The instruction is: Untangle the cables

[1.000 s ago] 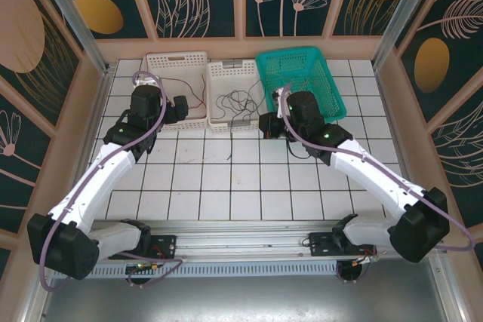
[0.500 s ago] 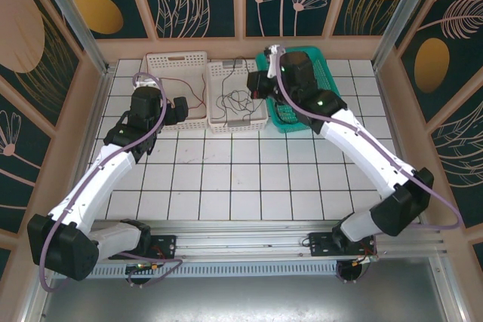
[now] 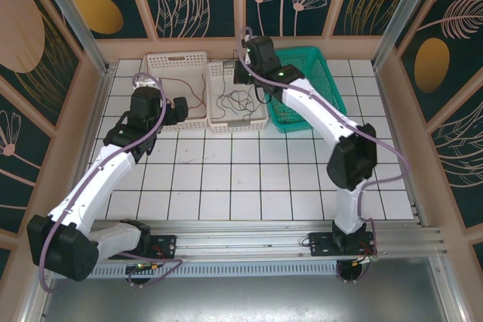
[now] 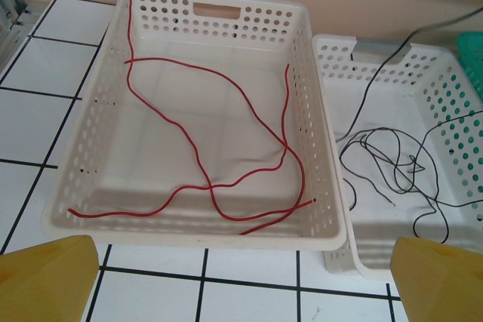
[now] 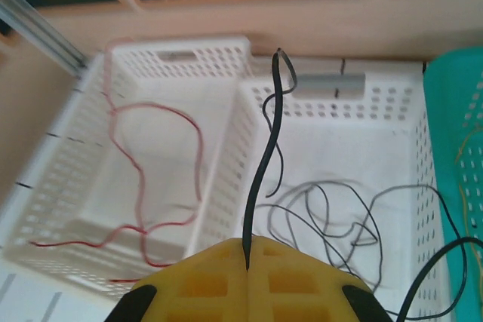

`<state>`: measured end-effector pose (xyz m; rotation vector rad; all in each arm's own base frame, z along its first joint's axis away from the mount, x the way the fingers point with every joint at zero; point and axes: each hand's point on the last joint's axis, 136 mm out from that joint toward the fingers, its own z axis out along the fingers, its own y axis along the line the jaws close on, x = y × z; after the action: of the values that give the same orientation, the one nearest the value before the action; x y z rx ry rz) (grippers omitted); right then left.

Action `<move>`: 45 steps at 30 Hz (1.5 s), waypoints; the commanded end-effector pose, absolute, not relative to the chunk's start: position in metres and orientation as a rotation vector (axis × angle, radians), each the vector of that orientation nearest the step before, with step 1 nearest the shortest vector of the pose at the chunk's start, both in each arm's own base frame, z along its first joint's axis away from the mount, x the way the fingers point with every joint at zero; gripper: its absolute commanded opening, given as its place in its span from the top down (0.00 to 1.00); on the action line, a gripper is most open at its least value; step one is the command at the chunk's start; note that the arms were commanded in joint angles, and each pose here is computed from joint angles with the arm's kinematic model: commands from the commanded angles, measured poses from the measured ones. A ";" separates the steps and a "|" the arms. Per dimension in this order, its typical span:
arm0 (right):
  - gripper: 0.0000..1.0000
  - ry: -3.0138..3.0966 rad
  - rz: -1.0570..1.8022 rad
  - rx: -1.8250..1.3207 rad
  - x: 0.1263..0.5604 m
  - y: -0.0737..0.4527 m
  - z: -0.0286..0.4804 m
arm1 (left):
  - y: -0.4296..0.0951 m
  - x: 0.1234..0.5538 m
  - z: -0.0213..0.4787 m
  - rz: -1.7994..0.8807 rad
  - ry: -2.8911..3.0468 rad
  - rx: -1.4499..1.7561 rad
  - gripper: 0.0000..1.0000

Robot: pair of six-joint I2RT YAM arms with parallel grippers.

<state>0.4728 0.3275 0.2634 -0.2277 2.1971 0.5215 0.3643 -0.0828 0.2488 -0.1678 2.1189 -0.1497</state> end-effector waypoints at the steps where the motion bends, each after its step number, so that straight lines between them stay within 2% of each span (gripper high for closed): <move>1: 1.00 2.255 0.476 -0.245 0.486 0.331 0.241 | -0.085 0.365 0.257 -0.159 2.081 -0.150 0.02; 8: 1.00 2.368 0.551 -0.267 0.501 0.363 0.176 | -0.085 0.363 0.257 -0.163 2.080 -0.150 0.02; 20: 1.00 2.467 0.616 -0.309 0.476 0.409 0.106 | -0.085 0.363 0.257 -0.164 2.080 -0.148 0.01; 24: 1.00 2.519 0.664 -0.266 0.471 0.408 0.078 | -0.085 0.362 0.257 -0.165 2.081 -0.149 0.02; 29: 1.00 2.536 0.736 -0.192 0.476 0.393 0.067 | -0.085 0.362 0.254 -0.163 2.087 -0.145 0.02; 33: 1.00 2.511 0.708 -0.205 0.479 0.390 0.076 | -0.086 0.364 0.252 -0.162 2.096 -0.143 0.02; 36: 0.87 2.477 0.696 -0.212 0.482 0.387 0.094 | -0.085 0.364 0.252 -0.156 2.096 -0.145 0.02; 40: 0.63 2.431 0.672 -0.236 0.484 0.384 0.120 | -0.086 0.364 0.249 -0.155 2.102 -0.145 0.02; 45: 0.44 2.367 0.682 -0.253 0.480 0.380 0.154 | -0.086 0.365 0.248 -0.158 2.105 -0.145 0.01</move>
<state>0.4816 0.3806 0.0916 -0.2327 2.4842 0.6520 0.3631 -0.0826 0.2479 -0.1678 2.1155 -0.1520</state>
